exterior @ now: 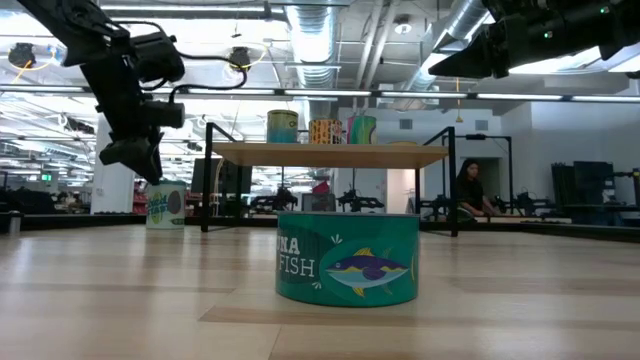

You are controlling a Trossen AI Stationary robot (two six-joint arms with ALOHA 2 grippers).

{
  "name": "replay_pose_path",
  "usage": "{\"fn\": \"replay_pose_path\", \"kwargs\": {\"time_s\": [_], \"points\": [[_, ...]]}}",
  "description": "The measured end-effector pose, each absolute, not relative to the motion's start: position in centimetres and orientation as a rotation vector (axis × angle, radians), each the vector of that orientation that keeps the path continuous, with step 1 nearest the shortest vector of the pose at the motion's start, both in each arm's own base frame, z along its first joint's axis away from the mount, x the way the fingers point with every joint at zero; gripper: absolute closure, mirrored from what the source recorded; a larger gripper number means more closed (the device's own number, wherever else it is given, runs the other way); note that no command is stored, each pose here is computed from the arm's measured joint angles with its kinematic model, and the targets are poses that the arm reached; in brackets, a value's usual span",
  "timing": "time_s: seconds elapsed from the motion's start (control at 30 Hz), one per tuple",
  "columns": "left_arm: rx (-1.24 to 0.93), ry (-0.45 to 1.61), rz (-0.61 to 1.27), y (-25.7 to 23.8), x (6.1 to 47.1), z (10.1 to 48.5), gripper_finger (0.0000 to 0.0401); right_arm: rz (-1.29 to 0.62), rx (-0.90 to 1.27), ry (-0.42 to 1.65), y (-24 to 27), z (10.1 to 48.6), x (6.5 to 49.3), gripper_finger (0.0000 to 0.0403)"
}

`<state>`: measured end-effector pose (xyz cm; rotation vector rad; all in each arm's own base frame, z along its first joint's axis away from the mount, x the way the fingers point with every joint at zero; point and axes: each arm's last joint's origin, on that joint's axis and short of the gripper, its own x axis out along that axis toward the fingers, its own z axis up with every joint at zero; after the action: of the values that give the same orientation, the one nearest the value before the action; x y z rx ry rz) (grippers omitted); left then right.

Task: Pick and place cans onto a shelf
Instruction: Put the canned mixed vegetables on the shelf

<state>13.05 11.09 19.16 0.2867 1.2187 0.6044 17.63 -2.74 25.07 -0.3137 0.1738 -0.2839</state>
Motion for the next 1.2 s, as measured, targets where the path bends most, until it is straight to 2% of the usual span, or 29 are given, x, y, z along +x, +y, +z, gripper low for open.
{"fn": "replay_pose_path", "kwargs": {"time_s": [0.27,0.4,0.57,0.67,0.83,1.07,1.2], "points": [[0.276,1.251,0.585,11.9,13.9,18.0,0.0282,-0.284,-0.314,0.174,-2.7,25.1,17.6,0.0387],[0.291,1.267,0.573,12.1,14.2,17.8,0.0317,-0.284,-0.314,0.174,-2.7,25.1,17.6,0.0389],[0.300,1.310,0.570,12.0,14.2,18.2,0.0382,-0.283,-0.315,0.174,-2.7,25.1,17.6,0.0389],[0.269,1.362,0.565,11.9,14.2,19.4,0.0393,-0.284,-0.315,0.174,-2.7,25.1,17.6,0.0387],[0.265,1.339,0.661,12.0,14.3,24.3,0.0399,-0.284,-0.315,0.174,-2.7,25.1,17.6,0.0389],[0.193,1.049,0.744,10.2,14.6,34.7,0.0401,-0.283,-0.315,0.174,-2.7,25.1,17.6,0.0387],[0.151,0.884,0.725,8.1,14.8,39.4,0.0401,-0.284,-0.315,0.174,-2.7,25.1,17.6,0.0388]]}}
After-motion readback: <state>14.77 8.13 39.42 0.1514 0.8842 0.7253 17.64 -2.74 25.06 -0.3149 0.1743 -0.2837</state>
